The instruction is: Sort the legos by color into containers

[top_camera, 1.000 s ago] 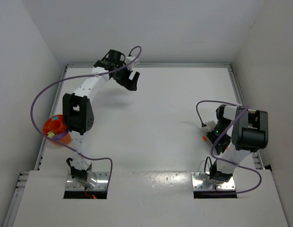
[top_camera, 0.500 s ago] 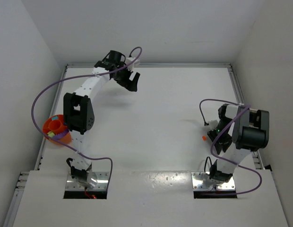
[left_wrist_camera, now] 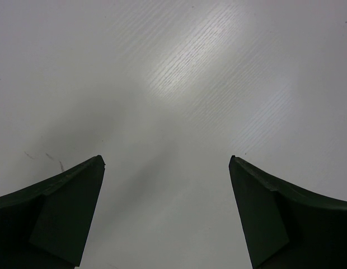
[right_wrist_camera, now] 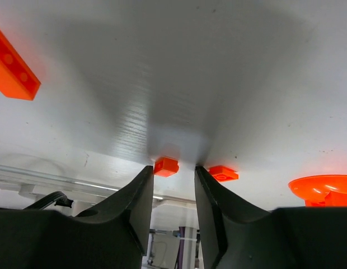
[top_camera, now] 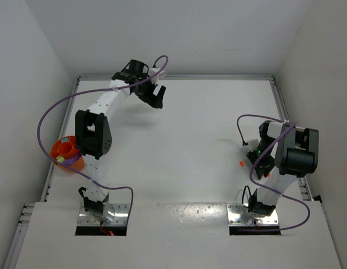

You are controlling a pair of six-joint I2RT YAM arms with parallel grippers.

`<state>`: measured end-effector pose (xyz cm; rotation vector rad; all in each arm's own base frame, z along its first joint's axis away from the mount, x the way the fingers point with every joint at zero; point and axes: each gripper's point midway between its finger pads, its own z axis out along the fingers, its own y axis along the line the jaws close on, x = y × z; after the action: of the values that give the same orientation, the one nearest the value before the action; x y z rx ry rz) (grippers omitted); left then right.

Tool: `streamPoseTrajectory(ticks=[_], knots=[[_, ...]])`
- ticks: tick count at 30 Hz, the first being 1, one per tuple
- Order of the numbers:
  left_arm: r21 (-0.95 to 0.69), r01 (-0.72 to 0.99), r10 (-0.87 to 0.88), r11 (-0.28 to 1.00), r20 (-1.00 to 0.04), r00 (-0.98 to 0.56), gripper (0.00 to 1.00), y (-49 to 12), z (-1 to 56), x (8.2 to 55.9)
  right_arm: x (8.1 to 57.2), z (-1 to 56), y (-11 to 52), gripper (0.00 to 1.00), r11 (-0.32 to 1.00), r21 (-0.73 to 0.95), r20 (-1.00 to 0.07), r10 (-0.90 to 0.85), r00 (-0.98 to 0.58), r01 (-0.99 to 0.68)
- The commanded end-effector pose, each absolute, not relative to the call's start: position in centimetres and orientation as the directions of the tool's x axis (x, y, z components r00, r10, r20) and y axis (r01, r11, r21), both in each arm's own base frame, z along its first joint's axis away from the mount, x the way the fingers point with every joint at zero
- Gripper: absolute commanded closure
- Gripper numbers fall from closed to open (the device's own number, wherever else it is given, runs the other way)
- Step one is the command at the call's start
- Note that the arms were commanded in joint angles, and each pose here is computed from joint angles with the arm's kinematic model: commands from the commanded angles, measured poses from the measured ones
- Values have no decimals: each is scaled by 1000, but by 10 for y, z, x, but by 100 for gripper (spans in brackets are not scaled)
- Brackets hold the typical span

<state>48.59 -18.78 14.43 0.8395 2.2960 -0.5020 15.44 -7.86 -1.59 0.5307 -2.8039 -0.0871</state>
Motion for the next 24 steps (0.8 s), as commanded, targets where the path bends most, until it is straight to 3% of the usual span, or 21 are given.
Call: streamPoseTrajectory(ticks=[1, 16, 24], knots=[[-134, 679, 408, 722, -711, -573, 0, -189, 158, 494, 179, -21, -79, 64, 935, 95, 185, -354, -917, -342], [-148, 683, 397, 715, -719, -571, 0, -193, 157, 496, 168, -23, -67, 88, 923, 135, 182, -380, -907, -359], [-186, 726, 340, 662, -789, -513, 0, -195, 168, 482, 194, 11, -40, 96, 896, 263, 38, -379, -925, -357]])
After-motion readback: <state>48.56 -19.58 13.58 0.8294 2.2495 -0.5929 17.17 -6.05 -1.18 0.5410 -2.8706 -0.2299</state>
